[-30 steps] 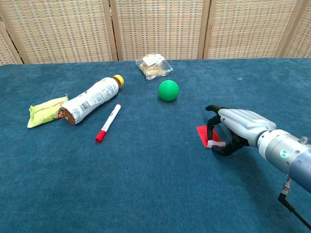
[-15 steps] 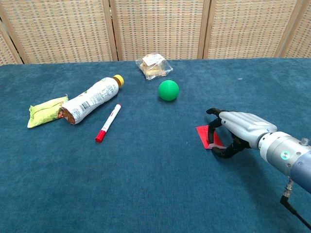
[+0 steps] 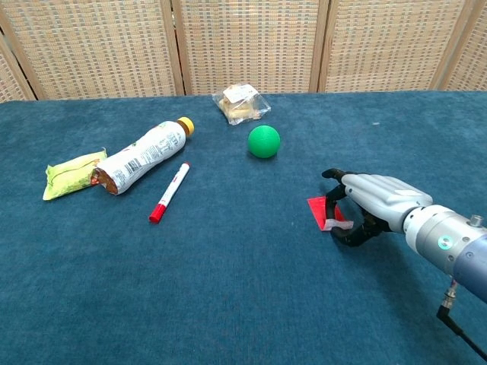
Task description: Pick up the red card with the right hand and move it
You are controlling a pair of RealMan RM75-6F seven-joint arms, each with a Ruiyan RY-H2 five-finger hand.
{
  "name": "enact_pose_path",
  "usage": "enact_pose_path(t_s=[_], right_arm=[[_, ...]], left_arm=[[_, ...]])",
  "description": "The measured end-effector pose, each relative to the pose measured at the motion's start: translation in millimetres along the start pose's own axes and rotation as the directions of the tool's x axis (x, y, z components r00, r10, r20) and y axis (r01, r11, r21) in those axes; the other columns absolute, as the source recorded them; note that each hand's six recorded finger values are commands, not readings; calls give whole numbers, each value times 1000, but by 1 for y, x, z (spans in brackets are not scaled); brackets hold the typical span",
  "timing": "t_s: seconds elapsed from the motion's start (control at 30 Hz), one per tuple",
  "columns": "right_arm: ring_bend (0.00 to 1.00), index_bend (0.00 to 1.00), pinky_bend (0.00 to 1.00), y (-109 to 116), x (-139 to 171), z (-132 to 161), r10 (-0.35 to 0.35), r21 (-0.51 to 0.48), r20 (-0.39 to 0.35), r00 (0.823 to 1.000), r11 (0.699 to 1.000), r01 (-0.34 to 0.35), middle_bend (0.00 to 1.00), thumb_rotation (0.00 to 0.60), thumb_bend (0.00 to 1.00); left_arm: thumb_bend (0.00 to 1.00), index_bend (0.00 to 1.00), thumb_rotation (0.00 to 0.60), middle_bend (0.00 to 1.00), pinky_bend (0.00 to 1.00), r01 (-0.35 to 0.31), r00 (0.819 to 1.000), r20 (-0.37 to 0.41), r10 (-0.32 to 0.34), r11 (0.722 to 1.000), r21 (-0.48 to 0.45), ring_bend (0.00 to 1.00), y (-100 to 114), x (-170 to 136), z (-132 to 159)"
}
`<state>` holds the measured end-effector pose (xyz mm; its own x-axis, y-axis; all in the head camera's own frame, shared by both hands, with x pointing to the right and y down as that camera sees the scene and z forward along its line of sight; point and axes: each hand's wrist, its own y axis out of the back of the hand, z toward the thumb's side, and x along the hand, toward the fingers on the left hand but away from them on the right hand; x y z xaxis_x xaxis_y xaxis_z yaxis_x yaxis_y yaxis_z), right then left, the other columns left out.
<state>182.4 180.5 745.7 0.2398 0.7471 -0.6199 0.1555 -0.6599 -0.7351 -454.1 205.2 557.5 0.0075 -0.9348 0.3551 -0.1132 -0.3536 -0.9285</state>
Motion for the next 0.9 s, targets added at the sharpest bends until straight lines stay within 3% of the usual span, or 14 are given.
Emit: enact_pose_path(t_s=[0.9], right_arm=[[0,659,0,2,-4,6,1,15,-8,1000,1000,-1,87,600,600]], left_arm=[[57,0,600,0,133,1,1000,-4,-1,1000,-1,0,0,1,-1]])
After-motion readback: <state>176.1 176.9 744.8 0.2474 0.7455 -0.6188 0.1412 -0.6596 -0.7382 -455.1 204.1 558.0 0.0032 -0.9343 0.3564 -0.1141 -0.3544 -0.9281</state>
